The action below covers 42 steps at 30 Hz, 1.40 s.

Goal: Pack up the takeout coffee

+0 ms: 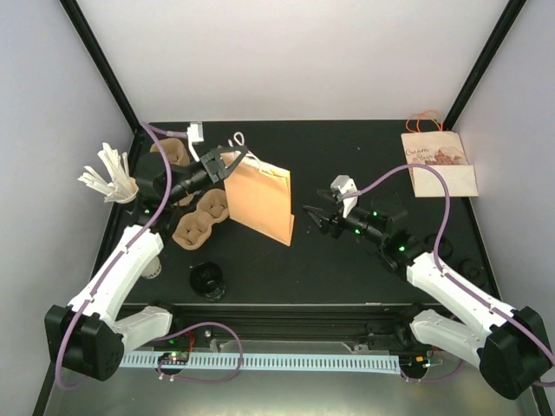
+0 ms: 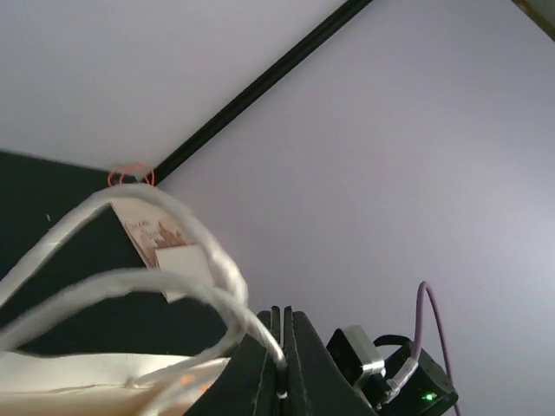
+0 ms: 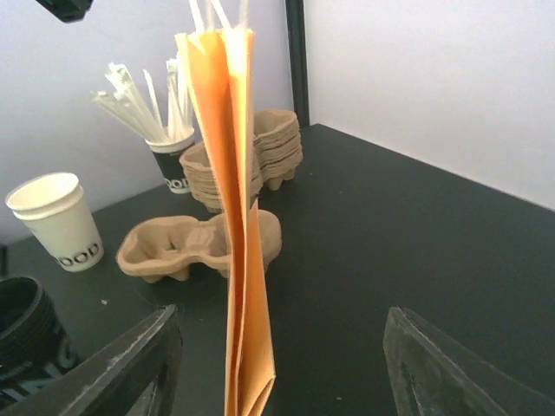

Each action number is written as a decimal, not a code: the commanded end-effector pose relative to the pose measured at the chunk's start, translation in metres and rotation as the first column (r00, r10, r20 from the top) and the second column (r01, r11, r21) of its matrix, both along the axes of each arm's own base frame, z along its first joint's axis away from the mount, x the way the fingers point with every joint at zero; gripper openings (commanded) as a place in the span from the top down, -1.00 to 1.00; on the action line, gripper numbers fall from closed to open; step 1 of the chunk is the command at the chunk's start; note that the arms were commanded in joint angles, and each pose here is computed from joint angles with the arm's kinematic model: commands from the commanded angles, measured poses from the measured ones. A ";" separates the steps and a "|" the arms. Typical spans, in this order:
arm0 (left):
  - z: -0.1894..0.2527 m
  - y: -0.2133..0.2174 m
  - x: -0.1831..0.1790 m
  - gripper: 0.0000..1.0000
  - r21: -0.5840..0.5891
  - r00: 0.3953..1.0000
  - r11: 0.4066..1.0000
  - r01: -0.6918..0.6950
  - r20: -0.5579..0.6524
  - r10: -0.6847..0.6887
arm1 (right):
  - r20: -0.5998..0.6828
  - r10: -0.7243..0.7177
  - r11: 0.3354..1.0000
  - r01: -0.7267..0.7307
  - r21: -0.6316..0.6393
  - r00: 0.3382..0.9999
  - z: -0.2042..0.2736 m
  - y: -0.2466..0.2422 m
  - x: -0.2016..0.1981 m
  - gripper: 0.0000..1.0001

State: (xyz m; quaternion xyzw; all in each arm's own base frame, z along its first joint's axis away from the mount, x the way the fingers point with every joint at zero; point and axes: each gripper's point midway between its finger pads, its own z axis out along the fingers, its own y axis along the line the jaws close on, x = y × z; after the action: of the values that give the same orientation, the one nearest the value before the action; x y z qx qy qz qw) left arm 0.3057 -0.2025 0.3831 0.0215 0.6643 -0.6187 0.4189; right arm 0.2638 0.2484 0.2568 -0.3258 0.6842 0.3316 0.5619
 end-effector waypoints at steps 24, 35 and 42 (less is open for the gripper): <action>-0.042 -0.082 -0.036 0.97 0.351 0.929 0.880 0.319 0.069 -0.365 | -0.165 0.007 0.999 -0.012 -0.031 0.986 0.058 -0.013 -0.027 -0.31; -0.063 -0.092 -0.040 0.97 0.356 0.912 0.854 0.379 0.010 -0.409 | -0.188 0.026 0.999 -0.034 -0.036 0.982 0.073 0.001 -0.012 -0.22; -0.066 -0.093 -0.042 0.97 0.358 0.906 0.846 0.395 0.000 -0.423 | -0.179 -0.031 0.997 0.017 -0.077 0.983 0.076 0.006 0.013 -0.21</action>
State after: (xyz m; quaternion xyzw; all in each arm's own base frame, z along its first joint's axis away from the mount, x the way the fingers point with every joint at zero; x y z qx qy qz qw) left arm 0.2716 -0.2929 0.3160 0.2442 0.7325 -0.5584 0.3032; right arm 0.2655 0.2523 0.3248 -0.3078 0.7468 0.3421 0.4801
